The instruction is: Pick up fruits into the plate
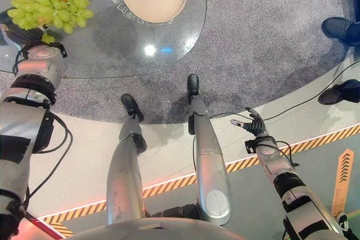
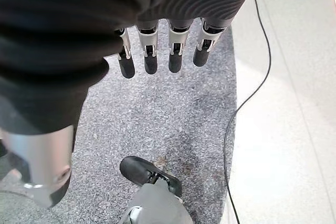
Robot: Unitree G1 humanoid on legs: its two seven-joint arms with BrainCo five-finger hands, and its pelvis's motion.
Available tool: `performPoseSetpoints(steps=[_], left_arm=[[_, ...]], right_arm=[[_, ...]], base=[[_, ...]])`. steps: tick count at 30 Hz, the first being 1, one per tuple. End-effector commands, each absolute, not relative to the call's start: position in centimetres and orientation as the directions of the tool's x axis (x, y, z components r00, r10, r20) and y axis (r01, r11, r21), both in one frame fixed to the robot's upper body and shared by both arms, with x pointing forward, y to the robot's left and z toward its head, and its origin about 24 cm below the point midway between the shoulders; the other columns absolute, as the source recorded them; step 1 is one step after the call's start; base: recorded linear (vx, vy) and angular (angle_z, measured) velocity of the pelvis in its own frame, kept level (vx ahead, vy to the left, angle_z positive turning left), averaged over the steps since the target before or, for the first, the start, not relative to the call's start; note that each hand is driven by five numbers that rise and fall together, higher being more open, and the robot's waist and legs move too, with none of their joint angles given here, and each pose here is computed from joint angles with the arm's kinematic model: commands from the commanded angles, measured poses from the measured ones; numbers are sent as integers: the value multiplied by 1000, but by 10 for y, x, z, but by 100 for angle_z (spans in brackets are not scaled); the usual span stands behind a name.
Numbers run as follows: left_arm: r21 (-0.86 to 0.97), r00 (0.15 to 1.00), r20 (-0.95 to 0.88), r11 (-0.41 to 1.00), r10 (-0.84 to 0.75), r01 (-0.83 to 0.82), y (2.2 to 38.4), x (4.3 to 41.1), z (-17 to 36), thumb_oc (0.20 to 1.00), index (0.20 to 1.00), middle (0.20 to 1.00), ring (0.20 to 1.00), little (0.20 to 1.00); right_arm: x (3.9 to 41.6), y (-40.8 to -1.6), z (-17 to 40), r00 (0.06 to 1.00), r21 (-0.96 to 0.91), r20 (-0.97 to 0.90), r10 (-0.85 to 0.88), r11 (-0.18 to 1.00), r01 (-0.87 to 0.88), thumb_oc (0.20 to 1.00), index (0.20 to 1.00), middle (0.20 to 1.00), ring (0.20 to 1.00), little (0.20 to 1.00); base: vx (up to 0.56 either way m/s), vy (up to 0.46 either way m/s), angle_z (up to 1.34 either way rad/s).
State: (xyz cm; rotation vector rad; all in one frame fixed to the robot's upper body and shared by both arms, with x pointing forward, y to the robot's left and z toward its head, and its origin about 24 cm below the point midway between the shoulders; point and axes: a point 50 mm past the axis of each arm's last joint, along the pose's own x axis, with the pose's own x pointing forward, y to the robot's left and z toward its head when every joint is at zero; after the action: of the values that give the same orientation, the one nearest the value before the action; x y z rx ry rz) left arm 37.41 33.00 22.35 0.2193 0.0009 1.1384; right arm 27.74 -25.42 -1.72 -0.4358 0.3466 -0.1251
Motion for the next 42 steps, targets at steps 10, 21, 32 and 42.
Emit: performPoseSetpoints(steps=[10, 21, 32, 42], left_arm=[[694, 241, 533, -257, 811, -673, 389, 329, 267, 1000, 1000, 1000, 1000, 1000], [787, 364, 576, -377, 732, -489, 391, 330, 273, 1000, 1000, 1000, 1000, 1000], [785, 485, 588, -311, 648, -536, 371, 348, 283, 1000, 1000, 1000, 1000, 1000], [853, 751, 521, -286, 405, -437, 333, 378, 280, 1000, 1000, 1000, 1000, 1000]], right_arm=[[263, -262, -15, 942, -382, -257, -214, 918, 105, 1000, 1000, 1000, 1000, 1000], [266, -268, -4, 955, -364, -193, -226, 920, 144, 1000, 1000, 1000, 1000, 1000], [272, -265, 6, 962, -362, -163, -219, 920, 148, 1000, 1000, 1000, 1000, 1000], [280, -260, 10, 968, -374, -159, -193, 919, 122, 1000, 1000, 1000, 1000, 1000]], base=[[-5, 10, 0], [-8, 20, -2], [0, 0, 0], [0, 0, 0]])
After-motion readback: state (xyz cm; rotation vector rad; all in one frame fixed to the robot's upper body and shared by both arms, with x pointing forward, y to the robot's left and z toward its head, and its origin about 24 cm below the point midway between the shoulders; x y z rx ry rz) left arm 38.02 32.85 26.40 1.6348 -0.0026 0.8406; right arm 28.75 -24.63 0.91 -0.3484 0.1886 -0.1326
